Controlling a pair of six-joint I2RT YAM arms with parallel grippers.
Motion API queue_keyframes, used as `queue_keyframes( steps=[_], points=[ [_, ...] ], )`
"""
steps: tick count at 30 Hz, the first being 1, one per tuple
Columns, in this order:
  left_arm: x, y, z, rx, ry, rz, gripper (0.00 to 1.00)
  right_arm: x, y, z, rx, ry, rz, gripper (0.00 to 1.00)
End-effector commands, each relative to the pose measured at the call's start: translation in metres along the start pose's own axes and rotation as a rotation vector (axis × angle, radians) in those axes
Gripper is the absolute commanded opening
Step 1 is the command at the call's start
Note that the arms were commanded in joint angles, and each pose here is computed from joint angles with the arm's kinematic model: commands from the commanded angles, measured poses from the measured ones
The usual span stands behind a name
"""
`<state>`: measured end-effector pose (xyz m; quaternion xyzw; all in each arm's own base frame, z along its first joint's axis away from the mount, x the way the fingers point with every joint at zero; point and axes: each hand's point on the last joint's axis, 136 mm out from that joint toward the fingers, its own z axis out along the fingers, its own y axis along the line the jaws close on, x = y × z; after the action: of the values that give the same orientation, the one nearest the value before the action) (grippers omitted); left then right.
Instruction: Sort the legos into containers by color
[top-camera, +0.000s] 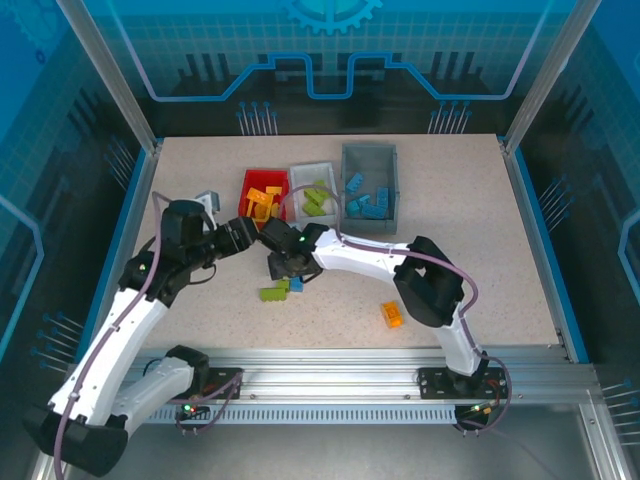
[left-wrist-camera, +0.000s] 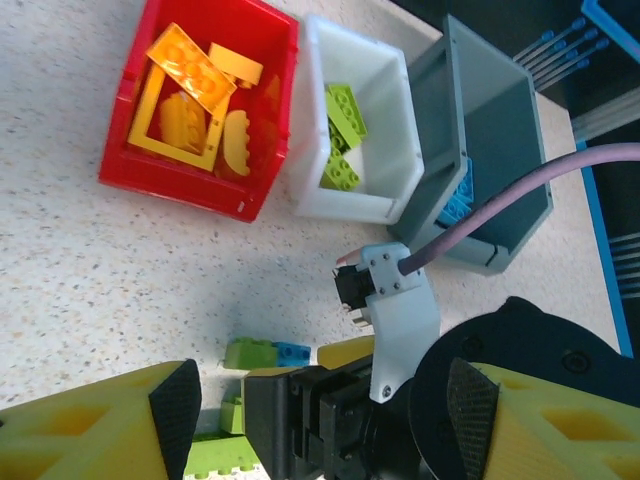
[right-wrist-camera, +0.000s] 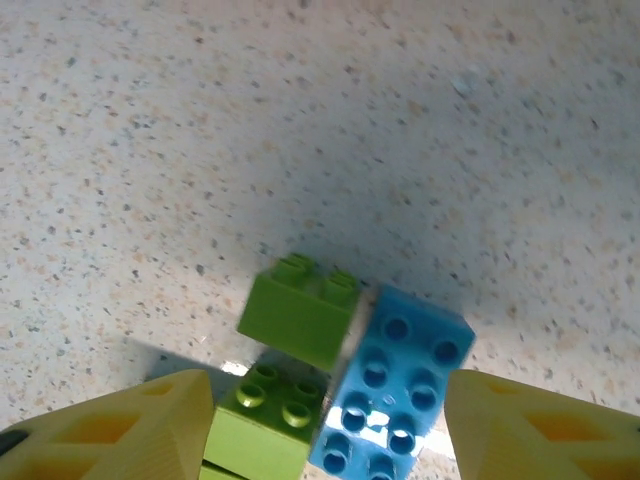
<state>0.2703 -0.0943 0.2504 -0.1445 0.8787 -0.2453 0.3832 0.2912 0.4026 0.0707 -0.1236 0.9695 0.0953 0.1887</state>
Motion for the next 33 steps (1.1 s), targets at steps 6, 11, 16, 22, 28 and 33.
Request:
queue_keyframes(
  steps=[6,11,16,22,28,33],
  points=[
    [0.014,0.003,-0.035,-0.009,0.008,-0.012,0.71,-0.011,0.002,0.018,0.026,0.007,-0.393,0.62],
    [0.015,0.003,-0.036,-0.003,0.007,-0.02,0.71,-0.012,0.01,0.024,-0.053,0.053,-0.474,0.61],
    [0.014,0.001,-0.035,0.006,0.009,-0.024,0.71,-0.011,0.003,0.038,-0.032,0.124,-0.48,0.56],
    [0.013,-0.002,-0.035,0.018,0.011,-0.026,0.71,-0.001,-0.002,0.042,-0.043,0.162,-0.477,0.54],
    [0.014,-0.004,-0.038,0.025,0.016,-0.033,0.71,0.005,-0.007,0.049,-0.033,0.187,-0.471,0.53],
    [0.018,-0.001,-0.044,0.019,0.02,-0.037,0.71,0.004,-0.006,0.04,-0.051,0.172,-0.465,0.59]
  ],
)
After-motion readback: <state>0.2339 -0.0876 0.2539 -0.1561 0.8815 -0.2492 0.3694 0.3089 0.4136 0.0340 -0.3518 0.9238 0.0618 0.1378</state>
